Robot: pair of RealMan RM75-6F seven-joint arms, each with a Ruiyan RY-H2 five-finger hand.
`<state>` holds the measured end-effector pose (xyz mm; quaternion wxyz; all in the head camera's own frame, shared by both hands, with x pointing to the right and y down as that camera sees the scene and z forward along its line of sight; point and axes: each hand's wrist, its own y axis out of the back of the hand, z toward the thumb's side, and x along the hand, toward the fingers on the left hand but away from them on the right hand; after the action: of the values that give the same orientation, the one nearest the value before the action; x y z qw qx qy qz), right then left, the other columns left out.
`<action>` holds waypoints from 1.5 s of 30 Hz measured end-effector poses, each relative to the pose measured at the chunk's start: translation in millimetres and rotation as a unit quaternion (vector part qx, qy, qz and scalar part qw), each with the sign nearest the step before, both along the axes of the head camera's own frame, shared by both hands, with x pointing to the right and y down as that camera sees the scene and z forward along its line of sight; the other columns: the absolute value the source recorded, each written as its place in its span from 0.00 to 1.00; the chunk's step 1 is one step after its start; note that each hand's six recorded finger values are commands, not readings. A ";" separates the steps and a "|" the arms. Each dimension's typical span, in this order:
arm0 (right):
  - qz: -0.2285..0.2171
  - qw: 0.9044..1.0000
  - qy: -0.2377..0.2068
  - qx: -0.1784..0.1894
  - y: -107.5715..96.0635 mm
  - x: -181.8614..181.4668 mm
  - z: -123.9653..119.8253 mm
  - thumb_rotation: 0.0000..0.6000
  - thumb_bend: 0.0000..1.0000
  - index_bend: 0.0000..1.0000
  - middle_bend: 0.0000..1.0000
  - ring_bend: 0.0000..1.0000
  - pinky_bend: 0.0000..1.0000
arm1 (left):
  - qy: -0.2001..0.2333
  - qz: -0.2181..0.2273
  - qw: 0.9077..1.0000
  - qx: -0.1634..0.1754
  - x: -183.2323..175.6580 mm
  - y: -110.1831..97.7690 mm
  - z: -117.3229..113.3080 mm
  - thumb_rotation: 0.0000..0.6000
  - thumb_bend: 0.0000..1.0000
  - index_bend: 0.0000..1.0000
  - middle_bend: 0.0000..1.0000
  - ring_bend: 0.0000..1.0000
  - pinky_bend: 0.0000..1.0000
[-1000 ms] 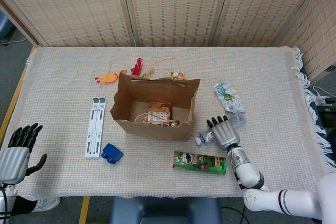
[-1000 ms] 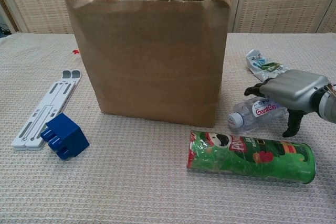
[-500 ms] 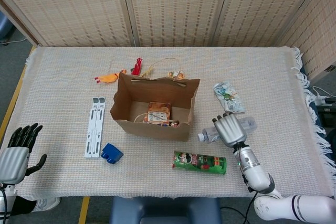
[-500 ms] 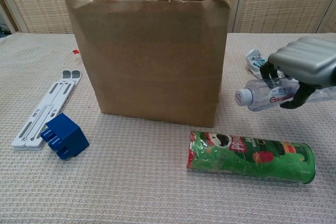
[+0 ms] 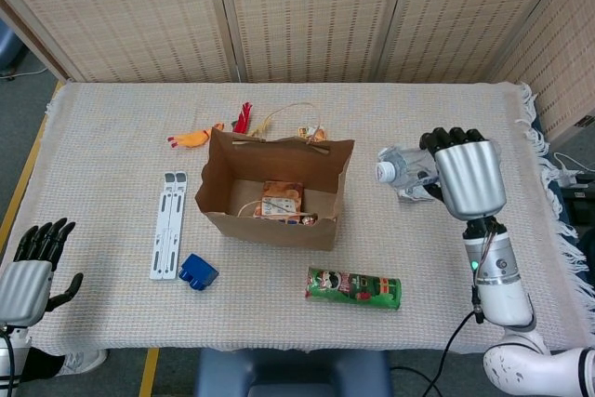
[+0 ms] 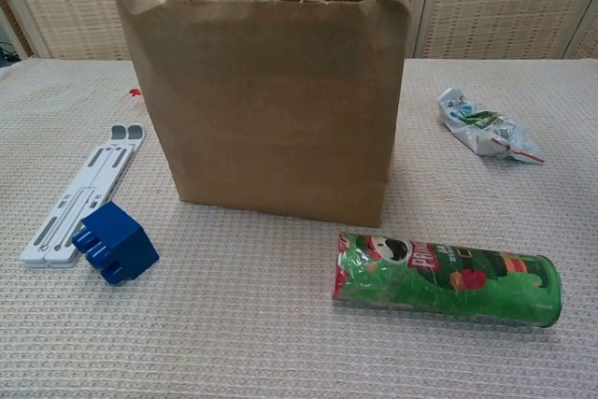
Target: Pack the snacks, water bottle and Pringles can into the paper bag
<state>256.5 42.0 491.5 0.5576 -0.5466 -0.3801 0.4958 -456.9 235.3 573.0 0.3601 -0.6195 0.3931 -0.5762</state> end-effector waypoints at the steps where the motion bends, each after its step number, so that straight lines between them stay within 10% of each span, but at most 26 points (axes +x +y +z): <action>1: -0.006 1.000 0.006 0.012 -4.4 -4.9 -5.3 1.00 0.27 0.68 0.58 0.63 0.64 | 0.000 0.000 1.000 0.000 0.0 0.0 0.0 1.00 0.37 0.00 0.00 0.00 0.00; 6: -0.049 0.995 0.067 0.064 -18.3 -32.3 -21.9 1.00 0.27 0.67 0.58 0.63 0.64 | 0.000 0.001 1.000 0.000 -0.1 0.0 -0.1 1.00 0.37 0.00 0.00 0.00 0.00; 12: -0.133 0.965 0.172 0.146 -25.3 -89.7 -34.8 1.00 0.27 0.67 0.58 0.63 0.64 | 0.003 0.002 1.000 0.000 -0.7 -0.2 -0.2 1.00 0.37 0.00 0.00 0.00 0.00; 19: -0.246 0.893 0.306 0.222 -15.1 -163.8 -21.3 1.00 0.27 0.67 0.58 0.62 0.63 | 0.007 0.001 1.000 0.000 -1.1 -0.1 -0.2 1.00 0.37 0.00 0.00 0.00 0.00; 26: -0.355 0.812 0.406 0.223 7.7 -204.4 23.0 1.00 0.27 0.65 0.58 0.61 0.58 | 0.012 0.003 1.000 -0.002 -1.6 -0.5 -0.2 1.00 0.37 0.00 0.00 0.00 0.00; 30: -0.359 0.806 0.427 0.198 7.8 -199.4 40.4 1.00 0.21 0.37 0.46 0.39 0.37 | 0.014 0.003 1.000 -0.003 -1.8 -0.5 -0.3 1.00 0.37 0.00 0.00 0.00 0.00; 34: -0.333 0.809 0.443 0.194 3.6 -193.2 41.8 1.00 0.03 0.00 0.13 0.05 0.11 | 0.013 0.003 1.000 -0.003 -1.6 -0.7 -0.2 1.00 0.37 0.00 0.00 0.00 0.00; 45: -0.323 0.815 0.436 0.201 9.2 -191.2 34.2 1.00 0.00 0.00 0.03 0.00 0.04 | 0.010 0.002 1.000 -0.002 -1.3 -0.3 -0.4 1.00 0.37 0.01 0.00 0.00 0.00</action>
<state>65.4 51.2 525.7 0.8908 -0.2402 0.0102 0.3857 -458.2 235.0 572.5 0.3559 -0.6268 0.3941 -0.5702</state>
